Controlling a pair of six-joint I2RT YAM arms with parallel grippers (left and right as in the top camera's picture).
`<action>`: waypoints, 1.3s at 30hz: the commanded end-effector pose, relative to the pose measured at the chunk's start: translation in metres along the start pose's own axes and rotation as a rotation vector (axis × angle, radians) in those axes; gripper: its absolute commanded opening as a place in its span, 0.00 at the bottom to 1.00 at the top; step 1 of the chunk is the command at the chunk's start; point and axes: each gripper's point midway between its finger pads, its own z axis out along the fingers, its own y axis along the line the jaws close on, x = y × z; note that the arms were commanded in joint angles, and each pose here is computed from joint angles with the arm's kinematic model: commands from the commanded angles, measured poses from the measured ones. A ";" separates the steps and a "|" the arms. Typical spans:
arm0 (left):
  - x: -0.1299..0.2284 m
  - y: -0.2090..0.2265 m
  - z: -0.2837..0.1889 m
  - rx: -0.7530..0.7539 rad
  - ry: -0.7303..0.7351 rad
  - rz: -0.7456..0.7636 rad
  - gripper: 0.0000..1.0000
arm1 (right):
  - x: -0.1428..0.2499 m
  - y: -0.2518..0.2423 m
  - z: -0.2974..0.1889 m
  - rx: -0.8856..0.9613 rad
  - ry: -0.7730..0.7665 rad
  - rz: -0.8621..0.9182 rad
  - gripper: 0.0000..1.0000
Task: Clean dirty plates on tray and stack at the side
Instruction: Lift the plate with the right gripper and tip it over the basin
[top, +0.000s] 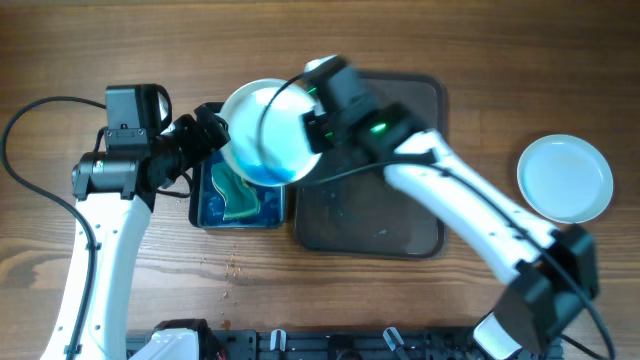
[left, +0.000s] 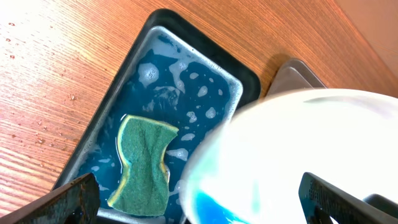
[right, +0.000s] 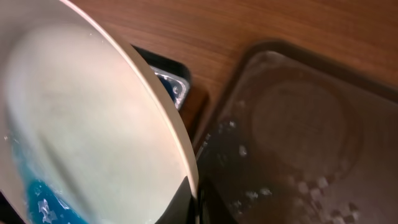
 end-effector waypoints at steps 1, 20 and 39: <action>-0.004 -0.004 -0.006 0.021 -0.012 0.001 1.00 | -0.017 -0.001 -0.002 0.223 -0.128 -0.037 0.04; -0.004 -0.004 -0.006 0.021 -0.012 0.001 1.00 | -0.037 0.022 -0.049 0.533 -0.340 -0.225 0.04; -0.004 -0.004 -0.006 0.021 -0.012 0.001 1.00 | -0.055 0.034 -0.068 0.630 -0.405 -0.379 0.04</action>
